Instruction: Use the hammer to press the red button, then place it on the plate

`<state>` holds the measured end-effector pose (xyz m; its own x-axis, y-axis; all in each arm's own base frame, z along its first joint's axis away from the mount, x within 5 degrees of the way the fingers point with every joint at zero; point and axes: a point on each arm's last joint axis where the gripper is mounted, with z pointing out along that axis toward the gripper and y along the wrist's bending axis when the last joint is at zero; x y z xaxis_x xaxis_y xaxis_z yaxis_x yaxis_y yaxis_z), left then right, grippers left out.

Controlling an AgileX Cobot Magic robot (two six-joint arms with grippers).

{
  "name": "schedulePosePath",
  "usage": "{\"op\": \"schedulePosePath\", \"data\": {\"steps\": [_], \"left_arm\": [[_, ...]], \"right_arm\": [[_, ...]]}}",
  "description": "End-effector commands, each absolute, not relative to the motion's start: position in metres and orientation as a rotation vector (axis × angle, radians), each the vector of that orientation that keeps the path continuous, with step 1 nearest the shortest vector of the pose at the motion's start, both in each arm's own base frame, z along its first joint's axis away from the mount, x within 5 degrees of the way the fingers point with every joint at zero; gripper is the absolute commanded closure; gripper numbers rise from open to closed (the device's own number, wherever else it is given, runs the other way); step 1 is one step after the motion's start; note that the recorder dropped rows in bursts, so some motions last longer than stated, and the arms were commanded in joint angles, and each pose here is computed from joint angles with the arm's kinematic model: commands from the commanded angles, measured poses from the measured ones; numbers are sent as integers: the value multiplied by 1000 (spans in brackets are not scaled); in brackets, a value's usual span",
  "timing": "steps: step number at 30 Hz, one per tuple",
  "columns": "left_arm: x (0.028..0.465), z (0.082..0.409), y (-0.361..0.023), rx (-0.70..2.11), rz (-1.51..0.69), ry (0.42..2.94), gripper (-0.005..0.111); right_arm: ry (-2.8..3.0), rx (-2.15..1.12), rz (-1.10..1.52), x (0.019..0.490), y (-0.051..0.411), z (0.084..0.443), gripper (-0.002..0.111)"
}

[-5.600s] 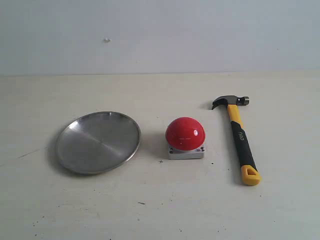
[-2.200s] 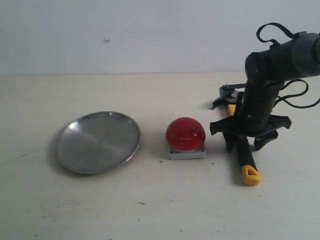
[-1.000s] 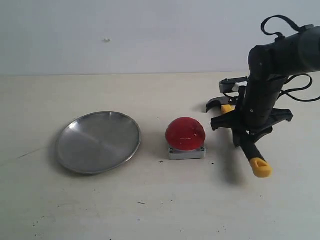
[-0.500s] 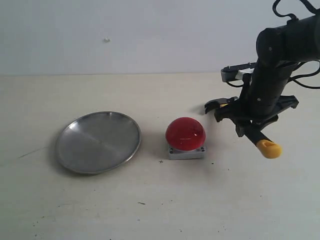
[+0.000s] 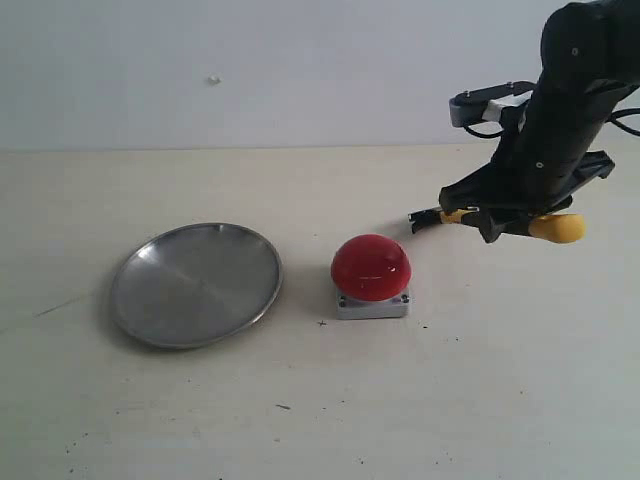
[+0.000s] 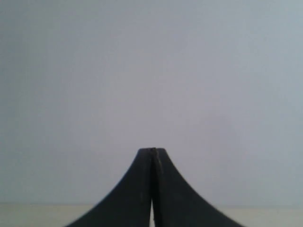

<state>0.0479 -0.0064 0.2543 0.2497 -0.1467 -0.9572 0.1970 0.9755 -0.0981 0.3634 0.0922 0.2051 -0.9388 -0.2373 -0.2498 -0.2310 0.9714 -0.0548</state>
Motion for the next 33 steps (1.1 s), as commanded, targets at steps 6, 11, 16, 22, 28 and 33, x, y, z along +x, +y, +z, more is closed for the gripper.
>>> {"op": "schedulePosePath", "data": {"steps": [6, 11, 16, 22, 28, 33], "left_arm": [[60, 274, 1, -78, -207, 1112, 107], [95, 278, -19, 124, -153, 1156, 102], [153, 283, -49, 420, -97, 1252, 78], [225, 268, -88, 782, -128, 1240, 48], [290, 232, -117, 996, -207, 1235, 40], [319, 206, -141, 1168, -266, 1067, 40]], "right_arm": [[2769, -350, -25, 361, 90, 230, 108], [2764, -342, -18, 361, 91, 246, 108], [2749, -361, 20, 356, 92, 268, 108], [2722, -412, 60, 347, 93, 283, 108], [2698, -456, 114, 341, 95, 305, 108], [2664, -484, 242, 338, 103, 324, 108]]}}
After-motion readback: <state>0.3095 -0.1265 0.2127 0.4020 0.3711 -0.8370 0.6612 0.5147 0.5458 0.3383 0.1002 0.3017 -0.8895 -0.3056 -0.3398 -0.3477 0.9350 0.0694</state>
